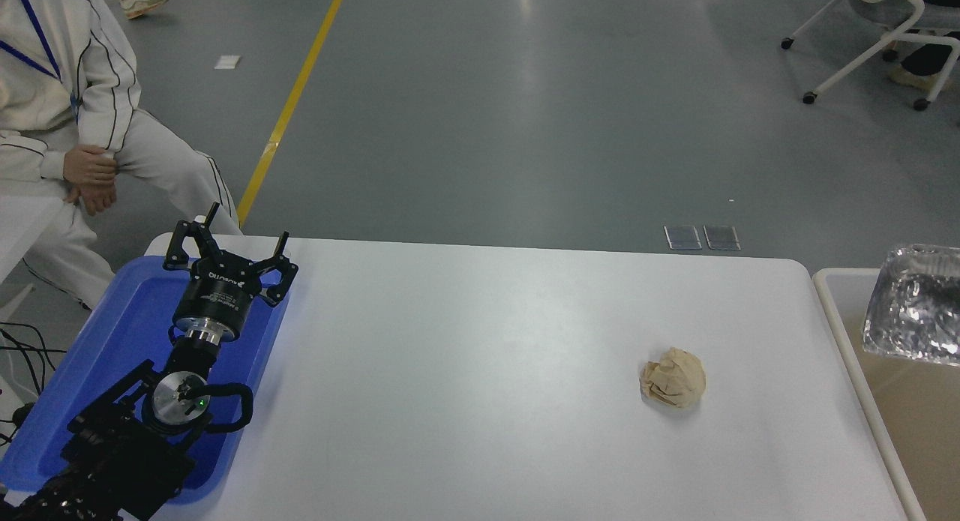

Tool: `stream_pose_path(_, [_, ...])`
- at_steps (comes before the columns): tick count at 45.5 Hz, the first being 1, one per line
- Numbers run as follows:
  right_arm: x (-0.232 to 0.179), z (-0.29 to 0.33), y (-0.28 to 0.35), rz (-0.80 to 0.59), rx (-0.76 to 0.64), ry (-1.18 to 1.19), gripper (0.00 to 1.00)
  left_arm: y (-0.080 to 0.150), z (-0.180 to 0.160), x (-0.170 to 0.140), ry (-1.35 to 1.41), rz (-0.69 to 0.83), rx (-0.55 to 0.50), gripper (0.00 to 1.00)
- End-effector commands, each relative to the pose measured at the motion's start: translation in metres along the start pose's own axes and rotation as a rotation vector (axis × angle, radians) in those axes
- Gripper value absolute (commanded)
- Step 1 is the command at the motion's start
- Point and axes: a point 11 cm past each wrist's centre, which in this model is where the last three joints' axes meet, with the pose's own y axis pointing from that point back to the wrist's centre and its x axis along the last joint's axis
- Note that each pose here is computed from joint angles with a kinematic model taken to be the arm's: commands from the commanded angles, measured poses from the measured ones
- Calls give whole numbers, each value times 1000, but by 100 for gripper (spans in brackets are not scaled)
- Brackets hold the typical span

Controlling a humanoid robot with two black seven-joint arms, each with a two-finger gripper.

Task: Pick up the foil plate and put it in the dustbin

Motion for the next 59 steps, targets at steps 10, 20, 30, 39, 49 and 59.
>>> stream_pose_path(10, [-60,55,-45,-104,60,-259,0,0,0,0,0,0,0,100])
stream_pose_path(20, [-84,61,-59,-149,80,-322,0,0,0,0,0,0,0,100])
stream_pose_path(30, [-94,63,-77,-42,114,-454,0,0,0,0,0,0,0,100])
stream_pose_path(39, [-88,45,-92,173,156,-591,0,0,0,0,0,0,0,100])
stream_pose_path(49, [-91,14,-103,325,149,-599,0,0,0,0,0,0,0,100])
stream_pose_path(59, [-102,-8,-111,376,156,-631,0,0,0,0,0,0,0,100])
